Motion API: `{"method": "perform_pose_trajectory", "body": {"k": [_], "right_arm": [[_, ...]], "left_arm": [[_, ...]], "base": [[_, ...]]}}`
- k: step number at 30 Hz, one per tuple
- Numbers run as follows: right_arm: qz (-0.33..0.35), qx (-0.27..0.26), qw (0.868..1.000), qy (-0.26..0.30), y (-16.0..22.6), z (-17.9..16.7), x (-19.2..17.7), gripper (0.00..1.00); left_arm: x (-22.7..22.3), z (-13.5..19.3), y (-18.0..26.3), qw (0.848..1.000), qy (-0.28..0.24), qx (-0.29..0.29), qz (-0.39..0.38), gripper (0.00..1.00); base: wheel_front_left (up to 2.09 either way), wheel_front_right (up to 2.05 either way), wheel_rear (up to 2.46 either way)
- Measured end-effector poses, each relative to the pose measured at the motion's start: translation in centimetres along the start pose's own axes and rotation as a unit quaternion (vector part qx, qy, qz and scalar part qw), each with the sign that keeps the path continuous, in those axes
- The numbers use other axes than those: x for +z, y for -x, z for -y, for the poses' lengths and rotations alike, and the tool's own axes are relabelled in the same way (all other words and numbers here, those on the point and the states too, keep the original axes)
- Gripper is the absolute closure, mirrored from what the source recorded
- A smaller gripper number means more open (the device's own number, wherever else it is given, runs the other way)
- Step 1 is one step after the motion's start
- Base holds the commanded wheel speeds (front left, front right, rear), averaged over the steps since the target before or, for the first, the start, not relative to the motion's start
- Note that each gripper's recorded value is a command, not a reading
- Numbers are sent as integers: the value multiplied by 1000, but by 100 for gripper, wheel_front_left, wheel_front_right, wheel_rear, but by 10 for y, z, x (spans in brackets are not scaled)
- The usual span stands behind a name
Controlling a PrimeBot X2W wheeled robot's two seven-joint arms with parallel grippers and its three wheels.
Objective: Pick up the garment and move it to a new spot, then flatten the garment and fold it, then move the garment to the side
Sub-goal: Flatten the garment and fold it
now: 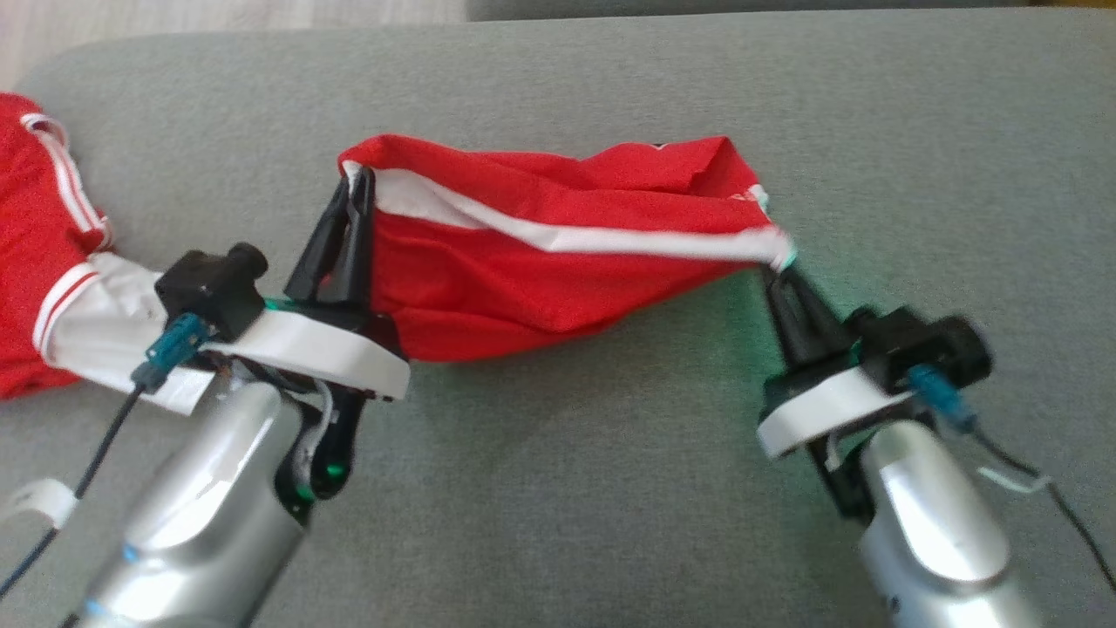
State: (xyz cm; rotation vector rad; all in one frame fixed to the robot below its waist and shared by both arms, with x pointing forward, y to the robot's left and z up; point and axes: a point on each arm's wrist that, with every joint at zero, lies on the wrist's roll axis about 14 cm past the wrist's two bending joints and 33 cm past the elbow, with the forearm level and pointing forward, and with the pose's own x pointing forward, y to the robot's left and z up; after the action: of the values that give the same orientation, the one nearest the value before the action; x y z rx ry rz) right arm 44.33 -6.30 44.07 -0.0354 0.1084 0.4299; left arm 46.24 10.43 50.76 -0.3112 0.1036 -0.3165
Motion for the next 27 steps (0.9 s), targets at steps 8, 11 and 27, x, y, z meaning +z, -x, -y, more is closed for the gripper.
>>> {"method": "perform_pose_trajectory", "body": {"k": [8,11,27], "right_arm": [[146,-95,985,18,-10,75,102,100],[209,-123,969,46,-24,107,157,100],[317,-211,909,172,19,198,266,100]], "left_arm": [[65,45,-42,987,-98,-107,73,100],[111,78,-64,966,-130,-166,147,100],[132,132,-99,938,-109,-251,211,100]], "base": [[0,0,0],[0,0,0],[0,0,0]]}}
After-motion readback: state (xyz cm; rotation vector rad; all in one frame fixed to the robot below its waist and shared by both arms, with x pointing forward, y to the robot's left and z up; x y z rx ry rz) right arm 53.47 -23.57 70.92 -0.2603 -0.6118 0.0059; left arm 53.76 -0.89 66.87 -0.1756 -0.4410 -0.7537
